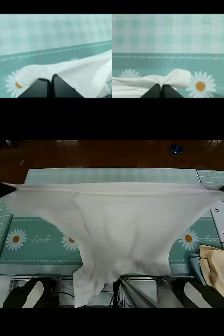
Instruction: Fold the shirts.
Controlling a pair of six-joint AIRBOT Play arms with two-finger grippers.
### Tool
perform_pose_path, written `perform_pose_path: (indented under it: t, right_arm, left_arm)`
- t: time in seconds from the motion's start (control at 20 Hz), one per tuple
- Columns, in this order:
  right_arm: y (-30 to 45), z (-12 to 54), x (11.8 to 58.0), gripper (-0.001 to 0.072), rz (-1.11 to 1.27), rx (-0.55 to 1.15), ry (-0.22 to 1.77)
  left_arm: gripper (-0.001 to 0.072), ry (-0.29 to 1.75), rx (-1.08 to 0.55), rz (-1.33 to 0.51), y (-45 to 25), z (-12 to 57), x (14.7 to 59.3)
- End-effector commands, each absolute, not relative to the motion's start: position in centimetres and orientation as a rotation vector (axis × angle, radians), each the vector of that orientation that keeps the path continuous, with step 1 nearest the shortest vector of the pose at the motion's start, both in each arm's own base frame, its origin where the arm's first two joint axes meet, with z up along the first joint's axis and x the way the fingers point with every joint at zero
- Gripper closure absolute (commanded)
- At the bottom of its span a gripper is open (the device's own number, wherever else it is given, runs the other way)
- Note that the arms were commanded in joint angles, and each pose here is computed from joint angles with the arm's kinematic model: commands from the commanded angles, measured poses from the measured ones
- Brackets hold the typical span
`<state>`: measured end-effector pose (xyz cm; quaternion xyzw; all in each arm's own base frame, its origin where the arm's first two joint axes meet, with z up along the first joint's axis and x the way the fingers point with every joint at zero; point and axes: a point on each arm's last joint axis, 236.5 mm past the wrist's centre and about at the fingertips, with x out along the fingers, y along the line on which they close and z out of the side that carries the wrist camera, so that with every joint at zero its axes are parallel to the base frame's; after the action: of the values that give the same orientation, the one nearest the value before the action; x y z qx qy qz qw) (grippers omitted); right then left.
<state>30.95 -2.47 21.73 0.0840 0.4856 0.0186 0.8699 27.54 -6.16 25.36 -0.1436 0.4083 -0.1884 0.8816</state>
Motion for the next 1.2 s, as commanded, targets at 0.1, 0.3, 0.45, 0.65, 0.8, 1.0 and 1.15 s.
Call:
perform_pose_path:
  t: [0.1, 0.3, 0.45, 0.65, 0.8, 1.0, 1.15]
  right_arm:
    - [-0.5, 14.6, 43.5, 0.069, 0.13, 0.093, 0.931]
    - [-0.5, 16.2, 50.3, 0.069, 0.111, 0.046, 0.683]
    - [-1.2, 14.5, 52.6, 0.069, 0.088, 0.05, 0.66]
    - [-0.4, 7.5, 53.0, 0.0689, 0.117, 0.1, 0.826]
    - [-0.1, 3.4, 52.3, 0.0685, 0.132, 0.114, 0.943]
    - [-0.3, 7.5, 52.7, 0.0322, 0.129, 0.091, 0.86]
    - [-1.3, 14.5, 51.4, 0.0246, 0.107, 0.001, 0.775]
  left_arm:
    - [0.0686, 0.837, -0.256, -0.524, -9.7, 16.8, 39.1]
    - [0.0684, 0.741, -0.068, -0.571, -9.3, 15.5, 45.8]
    - [0.0684, 0.731, -0.032, -0.56, -8.7, 13.3, 48.8]
    - [0.0684, 0.909, -0.089, -0.615, -10.1, 6.3, 48.7]
    - [0.0677, 1.068, -0.126, -0.689, -11.5, 1.5, 47.0]
    - [0.0312, 1.046, -0.102, -0.648, -7.8, 4.7, 47.7]
    - [0.0312, 1.127, -0.111, -0.547, -1.2, 9.2, 45.6]
